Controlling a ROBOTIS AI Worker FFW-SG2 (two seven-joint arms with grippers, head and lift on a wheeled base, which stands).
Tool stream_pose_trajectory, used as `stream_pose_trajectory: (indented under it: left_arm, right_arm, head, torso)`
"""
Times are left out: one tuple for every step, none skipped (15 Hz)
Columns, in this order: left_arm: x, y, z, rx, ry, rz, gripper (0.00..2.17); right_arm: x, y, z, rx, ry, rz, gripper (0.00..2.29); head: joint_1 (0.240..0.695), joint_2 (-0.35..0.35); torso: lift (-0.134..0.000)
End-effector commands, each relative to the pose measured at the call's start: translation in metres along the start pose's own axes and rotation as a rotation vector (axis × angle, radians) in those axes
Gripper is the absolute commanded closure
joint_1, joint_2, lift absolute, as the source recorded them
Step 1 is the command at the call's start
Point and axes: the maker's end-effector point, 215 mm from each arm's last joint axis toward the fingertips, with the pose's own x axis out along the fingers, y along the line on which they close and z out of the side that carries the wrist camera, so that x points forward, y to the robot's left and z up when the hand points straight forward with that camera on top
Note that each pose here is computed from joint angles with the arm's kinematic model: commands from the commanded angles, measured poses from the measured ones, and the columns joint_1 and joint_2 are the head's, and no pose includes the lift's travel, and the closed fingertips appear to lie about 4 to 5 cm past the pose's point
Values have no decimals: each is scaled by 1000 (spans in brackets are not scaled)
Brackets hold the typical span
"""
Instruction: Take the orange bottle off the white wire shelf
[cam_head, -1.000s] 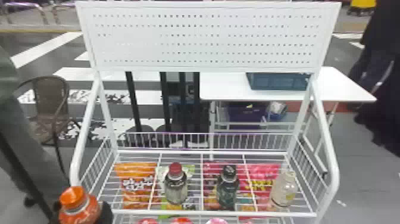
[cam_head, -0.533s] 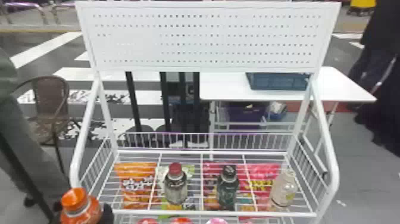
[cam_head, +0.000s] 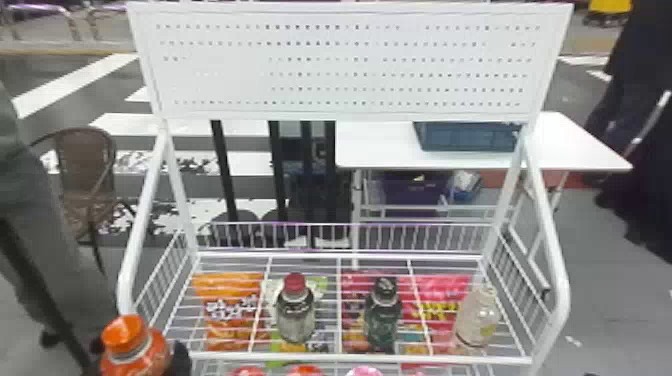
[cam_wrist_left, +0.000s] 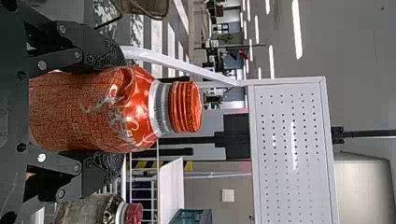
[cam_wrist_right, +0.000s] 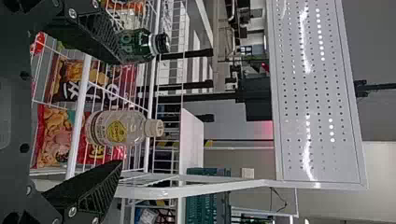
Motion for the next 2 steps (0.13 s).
stream_pose_trajectory:
  left_arm:
    - [0, -2, 0, -2, 1, -2, 974]
    - [0, -3, -3, -2, 5, -5, 974]
  right_arm:
    - [0, 0, -1, -1, 1, -1, 144]
    - [1, -1, -2, 1, 4, 0, 144]
  head:
    - [499, 0]
    - [499, 0]
  torso:
    - [0]
    - [0]
